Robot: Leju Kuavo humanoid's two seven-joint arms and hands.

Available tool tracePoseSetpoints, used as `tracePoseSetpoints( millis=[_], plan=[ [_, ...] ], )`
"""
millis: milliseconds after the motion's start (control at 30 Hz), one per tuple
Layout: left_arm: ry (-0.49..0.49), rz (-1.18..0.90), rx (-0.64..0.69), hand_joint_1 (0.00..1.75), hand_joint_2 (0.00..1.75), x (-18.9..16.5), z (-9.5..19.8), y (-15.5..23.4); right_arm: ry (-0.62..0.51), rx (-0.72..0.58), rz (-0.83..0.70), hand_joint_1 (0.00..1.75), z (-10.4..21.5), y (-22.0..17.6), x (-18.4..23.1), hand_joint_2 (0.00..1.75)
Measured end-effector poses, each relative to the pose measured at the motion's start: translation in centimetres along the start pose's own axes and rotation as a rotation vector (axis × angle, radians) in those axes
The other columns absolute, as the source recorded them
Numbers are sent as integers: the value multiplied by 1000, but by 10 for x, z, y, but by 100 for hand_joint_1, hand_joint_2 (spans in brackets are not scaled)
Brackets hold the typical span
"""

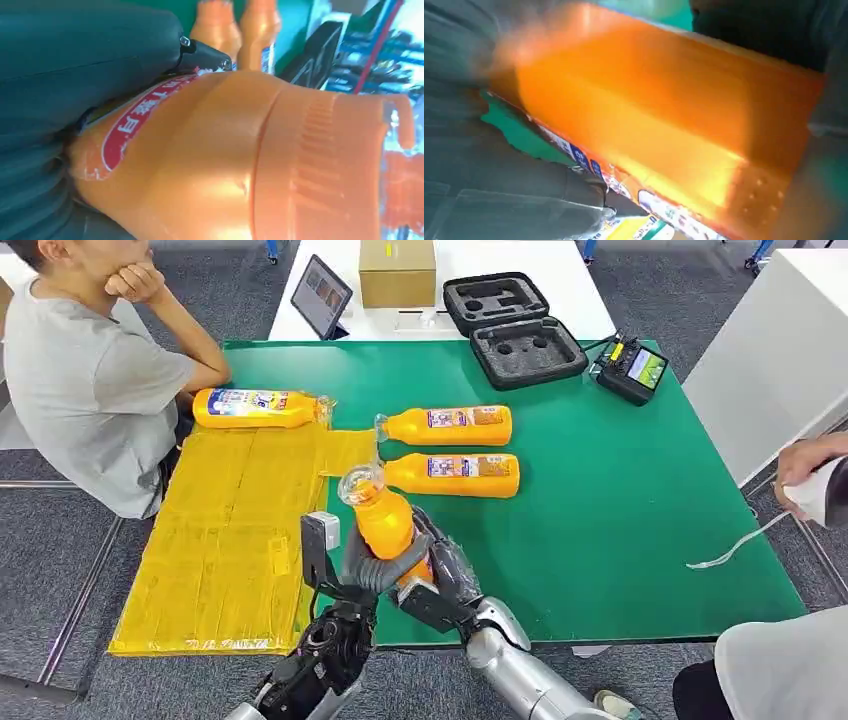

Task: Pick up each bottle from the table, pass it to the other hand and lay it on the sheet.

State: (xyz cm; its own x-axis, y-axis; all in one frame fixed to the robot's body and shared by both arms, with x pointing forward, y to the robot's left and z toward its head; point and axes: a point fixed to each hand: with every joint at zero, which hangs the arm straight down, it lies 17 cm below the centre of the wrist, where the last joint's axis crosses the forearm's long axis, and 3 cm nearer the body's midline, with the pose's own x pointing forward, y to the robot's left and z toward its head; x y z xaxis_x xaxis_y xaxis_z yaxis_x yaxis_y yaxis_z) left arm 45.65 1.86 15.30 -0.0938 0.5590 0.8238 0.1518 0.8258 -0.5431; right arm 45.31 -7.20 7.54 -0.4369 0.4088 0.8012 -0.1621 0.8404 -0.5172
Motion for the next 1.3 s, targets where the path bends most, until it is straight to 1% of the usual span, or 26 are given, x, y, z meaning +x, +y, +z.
tracePoseSetpoints(
  millis=[267,367,433,533,633,700,767,833,967,1133,1233,1300],
  plan=[
    [39,55,-3,175,175,-4,-1,2,1,-10,17,0,2,1,-1,175],
    [29,62,-2,175,175,0,-2,3,4,-11,12,0,2,2,-1,175],
    [2,48,-1,175,175,6,-2,5,4,-14,8,0,0,1,0,175],
    [-101,-59,17,175,175,25,-4,7,0,-19,1,0,-3,1,3,175],
    [-235,-226,18,175,175,56,-9,6,2,-19,-4,0,-3,2,3,175],
    [-371,-450,31,175,175,83,-9,5,1,-10,-9,0,-2,4,4,175],
    [-516,-651,7,175,175,110,-9,-1,9,-10,-17,0,1,6,2,175],
    [-623,-841,-18,175,175,124,-7,0,18,-12,-25,0,3,7,0,175],
    [-707,-1055,-24,175,175,137,-10,17,36,-8,-47,0,9,10,-4,175],
    [-702,-1098,46,175,175,150,-16,46,45,-3,-53,0,13,13,-6,175],
    [-701,-1108,64,175,175,153,-17,54,46,-3,-54,0,14,13,-6,175],
    [-716,-1157,48,175,175,153,-17,52,48,-2,-59,0,14,13,-6,175]
  ],
)
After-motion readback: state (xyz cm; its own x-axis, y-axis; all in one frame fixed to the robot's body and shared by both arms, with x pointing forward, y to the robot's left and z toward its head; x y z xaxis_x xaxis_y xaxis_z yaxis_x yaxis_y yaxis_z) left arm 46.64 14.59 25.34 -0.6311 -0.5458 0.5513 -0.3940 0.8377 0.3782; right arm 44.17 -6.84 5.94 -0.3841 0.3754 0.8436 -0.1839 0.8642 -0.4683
